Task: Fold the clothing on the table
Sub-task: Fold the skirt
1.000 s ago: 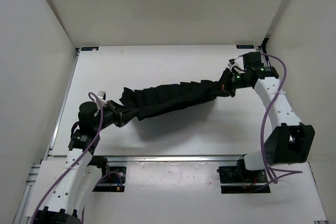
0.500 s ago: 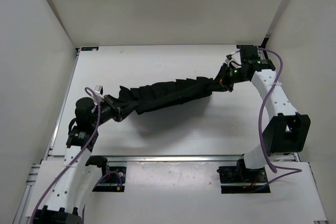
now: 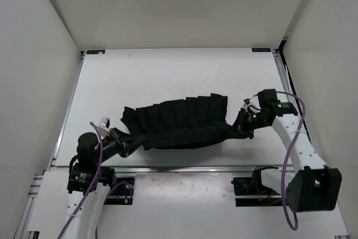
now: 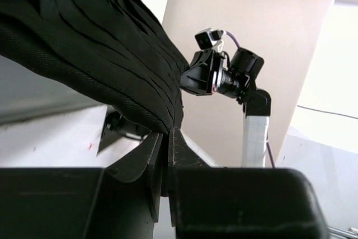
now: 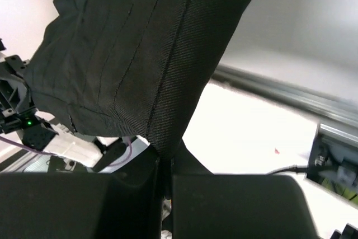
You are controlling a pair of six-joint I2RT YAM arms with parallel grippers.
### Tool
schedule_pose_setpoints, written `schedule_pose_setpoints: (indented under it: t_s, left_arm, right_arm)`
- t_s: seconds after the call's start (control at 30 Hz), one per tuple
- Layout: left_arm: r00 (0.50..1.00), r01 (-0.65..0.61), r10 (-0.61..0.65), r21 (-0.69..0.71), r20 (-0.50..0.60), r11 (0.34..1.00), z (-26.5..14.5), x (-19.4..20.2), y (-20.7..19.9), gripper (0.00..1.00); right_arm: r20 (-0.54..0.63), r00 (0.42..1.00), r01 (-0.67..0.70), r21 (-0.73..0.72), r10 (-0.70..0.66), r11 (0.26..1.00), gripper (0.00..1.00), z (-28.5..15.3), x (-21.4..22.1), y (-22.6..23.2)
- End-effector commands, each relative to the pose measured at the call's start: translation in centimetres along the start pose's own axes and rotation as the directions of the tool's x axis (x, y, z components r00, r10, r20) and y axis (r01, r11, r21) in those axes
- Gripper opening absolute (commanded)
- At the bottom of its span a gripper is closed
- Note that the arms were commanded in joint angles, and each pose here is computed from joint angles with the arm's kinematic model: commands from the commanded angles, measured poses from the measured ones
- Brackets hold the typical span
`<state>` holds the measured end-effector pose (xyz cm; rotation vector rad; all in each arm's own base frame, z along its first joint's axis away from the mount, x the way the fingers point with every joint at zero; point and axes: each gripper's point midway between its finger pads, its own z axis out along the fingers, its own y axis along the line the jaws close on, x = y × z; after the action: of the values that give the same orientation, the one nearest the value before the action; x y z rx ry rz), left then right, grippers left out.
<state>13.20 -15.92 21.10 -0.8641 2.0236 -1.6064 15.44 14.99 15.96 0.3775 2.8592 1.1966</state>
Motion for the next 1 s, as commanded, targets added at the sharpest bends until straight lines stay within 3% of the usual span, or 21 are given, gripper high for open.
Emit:
schedule_pose_setpoints:
  t_s: [0.0,0.2,0.5,0.97]
  left_arm:
    - [0.997,0.063,-0.065,-0.062,-0.031,0.996,-0.7,1.2,1.5,0.0]
    - [0.997,0.055,-0.056,-0.034,-0.049,0.998,-0.7,1.3,0.3,0.0]
    - [0.994,0.101,-0.101,0.028,-0.029,0.994,0.2,-0.1,-1.4,0.0]
    - [0.987,0.152,-0.155,0.069,0.049,0.986,2.1,-3.2,-2.4,0.0]
  right_arm:
    - [0.019,1.0,-0.018,0.024,0.018,1.0,0.0,-0.4,1.6,-1.4]
    - [0.063,0.998,-0.011,-0.004,0.011,1.0,0.0,-1.6,1.2,-0.7]
    - [0.133,0.989,0.067,-0.004,-0.066,0.998,0.0,-3.5,-5.8,3.5]
    - [0.079,0.993,0.081,0.06,-0.086,0.995,0.0,-0.6,-13.0,4.0]
